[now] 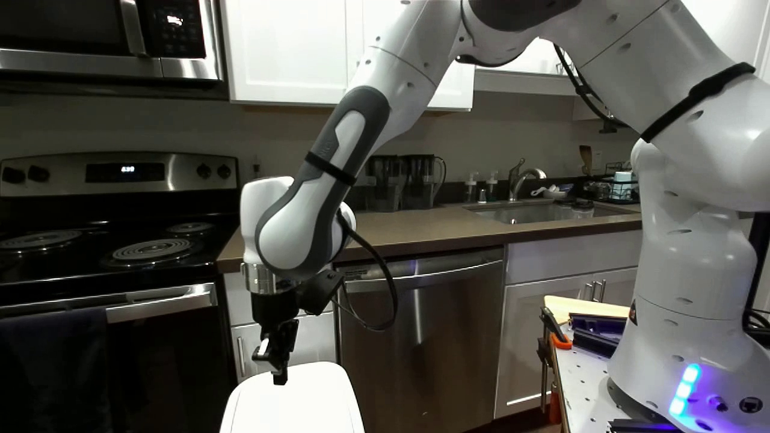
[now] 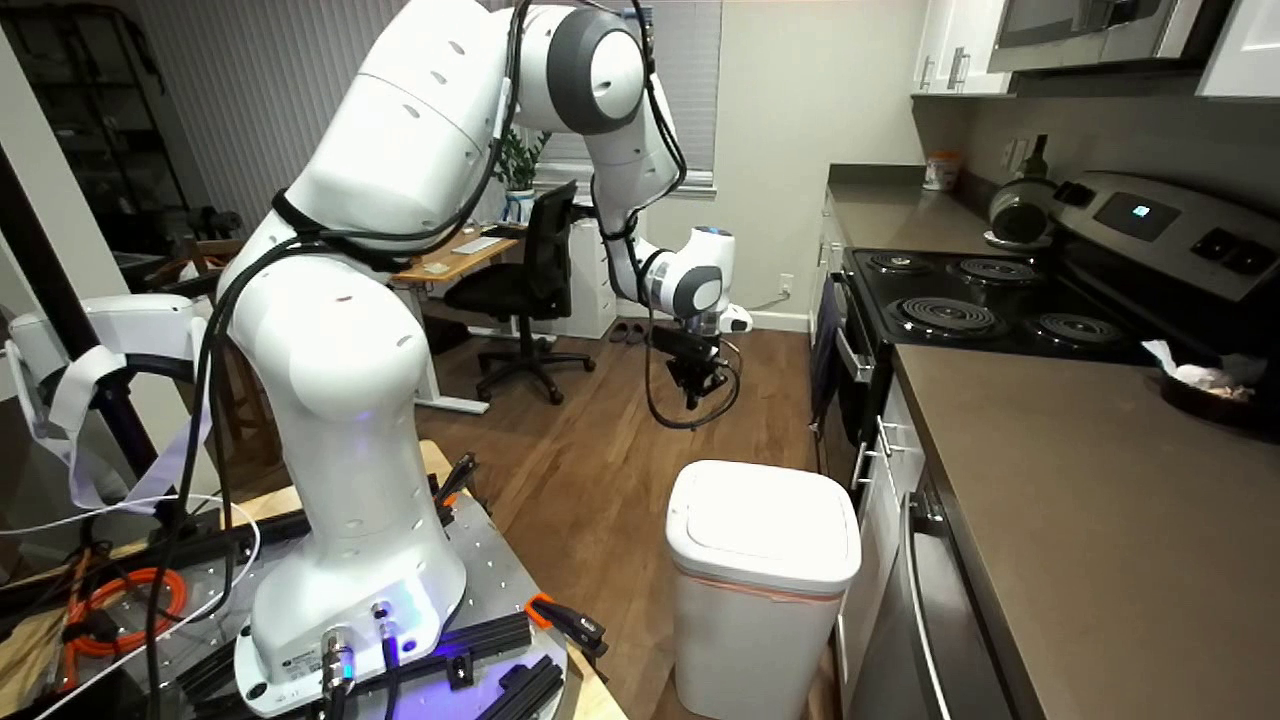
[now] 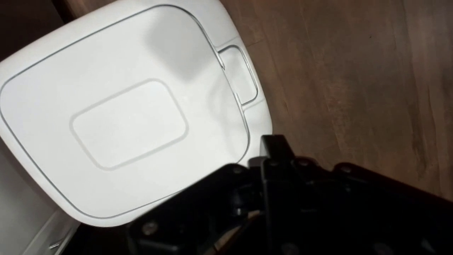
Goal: Open the top of the bin
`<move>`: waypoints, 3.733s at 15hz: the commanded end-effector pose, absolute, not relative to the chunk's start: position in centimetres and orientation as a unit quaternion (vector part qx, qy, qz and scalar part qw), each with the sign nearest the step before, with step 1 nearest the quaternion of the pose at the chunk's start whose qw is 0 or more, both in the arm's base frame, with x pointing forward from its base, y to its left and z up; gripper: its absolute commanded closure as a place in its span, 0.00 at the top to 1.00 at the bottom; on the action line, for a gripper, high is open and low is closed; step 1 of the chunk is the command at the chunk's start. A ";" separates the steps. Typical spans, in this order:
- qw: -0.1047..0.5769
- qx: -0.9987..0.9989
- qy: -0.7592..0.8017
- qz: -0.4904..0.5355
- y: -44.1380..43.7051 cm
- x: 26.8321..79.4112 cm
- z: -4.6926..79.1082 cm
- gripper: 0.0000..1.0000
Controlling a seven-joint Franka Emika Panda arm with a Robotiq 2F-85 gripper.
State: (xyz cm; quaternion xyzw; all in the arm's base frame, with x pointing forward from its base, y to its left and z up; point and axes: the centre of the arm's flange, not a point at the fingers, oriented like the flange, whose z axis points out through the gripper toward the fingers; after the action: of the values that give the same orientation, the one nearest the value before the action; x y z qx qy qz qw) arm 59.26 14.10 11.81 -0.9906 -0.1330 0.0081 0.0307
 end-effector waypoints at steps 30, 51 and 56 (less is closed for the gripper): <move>0.035 -0.986 -0.117 0.113 15.5 63.1 -8.3 0.00; -0.031 -0.985 -0.127 0.111 16.7 62.8 -9.5 0.00; -0.055 -0.987 -0.145 0.040 18.5 62.4 -3.7 0.00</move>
State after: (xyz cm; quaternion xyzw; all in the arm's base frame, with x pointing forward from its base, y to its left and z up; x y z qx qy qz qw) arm 64.41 18.29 -8.39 -0.9867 -0.1426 0.0738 -0.0255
